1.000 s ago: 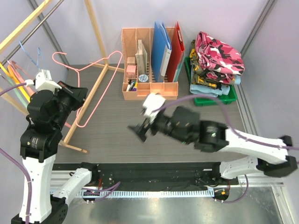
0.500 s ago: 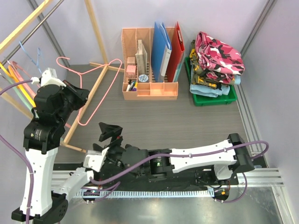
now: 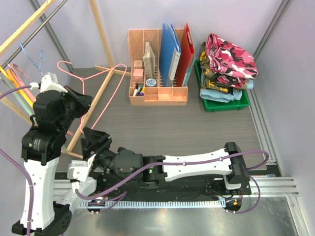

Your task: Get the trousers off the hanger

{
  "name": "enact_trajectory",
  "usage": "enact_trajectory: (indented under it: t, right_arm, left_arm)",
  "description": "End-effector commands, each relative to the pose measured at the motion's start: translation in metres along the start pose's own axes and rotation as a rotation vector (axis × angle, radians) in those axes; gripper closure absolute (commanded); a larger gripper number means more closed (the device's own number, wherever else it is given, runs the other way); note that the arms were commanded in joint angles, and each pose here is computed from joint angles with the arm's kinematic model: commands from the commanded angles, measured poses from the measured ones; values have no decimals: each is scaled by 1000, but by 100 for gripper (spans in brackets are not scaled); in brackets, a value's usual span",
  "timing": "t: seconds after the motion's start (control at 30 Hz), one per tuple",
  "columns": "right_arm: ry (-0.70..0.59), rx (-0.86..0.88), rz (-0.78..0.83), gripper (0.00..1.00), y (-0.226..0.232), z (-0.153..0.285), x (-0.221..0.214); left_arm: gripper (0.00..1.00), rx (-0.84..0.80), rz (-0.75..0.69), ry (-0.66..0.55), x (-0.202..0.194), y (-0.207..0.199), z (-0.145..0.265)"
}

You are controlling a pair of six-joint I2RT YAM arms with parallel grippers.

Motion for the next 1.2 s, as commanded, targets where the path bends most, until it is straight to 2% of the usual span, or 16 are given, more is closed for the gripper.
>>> enact_trajectory:
  t: [0.0, 0.1, 0.3, 0.33, 0.4, 0.53, 0.57, 0.6, 0.63, 0.7, 0.73, 0.8, 0.83, 0.9, 1.0, 1.17]
  right_arm:
    - [-17, -52, -4, 51, -17, -12, 4]
    - [-26, -68, -11, 55, -18, -16, 4]
    - [-24, -131, 5, 72, -19, -28, -5]
    - [-36, -149, -13, 84, -23, -28, -3]
    - [-24, -182, -25, 99, -26, -30, -2]
    - [-22, -218, -126, 99, -38, -25, 1]
    - [-17, -190, -160, 99, -34, -22, -5]
    - [-55, -174, -210, 99, -50, -14, 1]
    - [-61, -172, -292, 99, -55, -13, -5]
    - [-71, -159, -333, 99, -57, -5, -17]
    - [-115, -160, -406, 99, -70, 5, -11]
    - [-120, -159, -449, 99, -77, 10, -25]
    - [-164, -144, -475, 99, -90, 17, -19]
    - [-154, -143, -517, 99, -98, 20, -31]
    - [-161, -142, -558, 99, -112, 27, -41]
    - [-174, -192, -662, 99, -140, 37, -63]
  left_arm:
    - [100, -23, 12, -43, 11, -3, 15]
    - [100, -24, 15, -39, 10, -3, 17]
    - [100, -46, 35, -27, 8, -6, 19]
    - [100, -47, 36, -26, 8, -6, 20]
    - [100, -50, 31, -19, 7, -6, 19]
    - [100, -118, -12, -12, 3, -10, 19]
    - [97, -144, -16, -27, 2, -11, 24]
    - [91, -170, -13, -26, 1, -13, 24]
    - [76, -190, -7, -41, 0, -15, 22]
    - [64, -216, 14, -70, 0, -15, 27]
    - [54, -223, 20, -82, -1, -16, 24]
    - [41, -237, 32, -103, 1, -17, 27]
    - [39, -264, 31, -88, -2, -19, 28]
    - [33, -282, 42, -113, 3, -22, 30]
    - [30, -328, 48, -157, 10, -27, 37]
    - [30, -528, 63, -286, 27, -44, 78]
Point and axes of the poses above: each gripper's point midway between its finger pads, its own z axis back along the fingers, its own y axis along the line the jaws close on, x = y × z, the point moved 6 cm from there along z, back along the fingers, and after that the axes turned 8 degrees about -z, right-handed, at the moved point
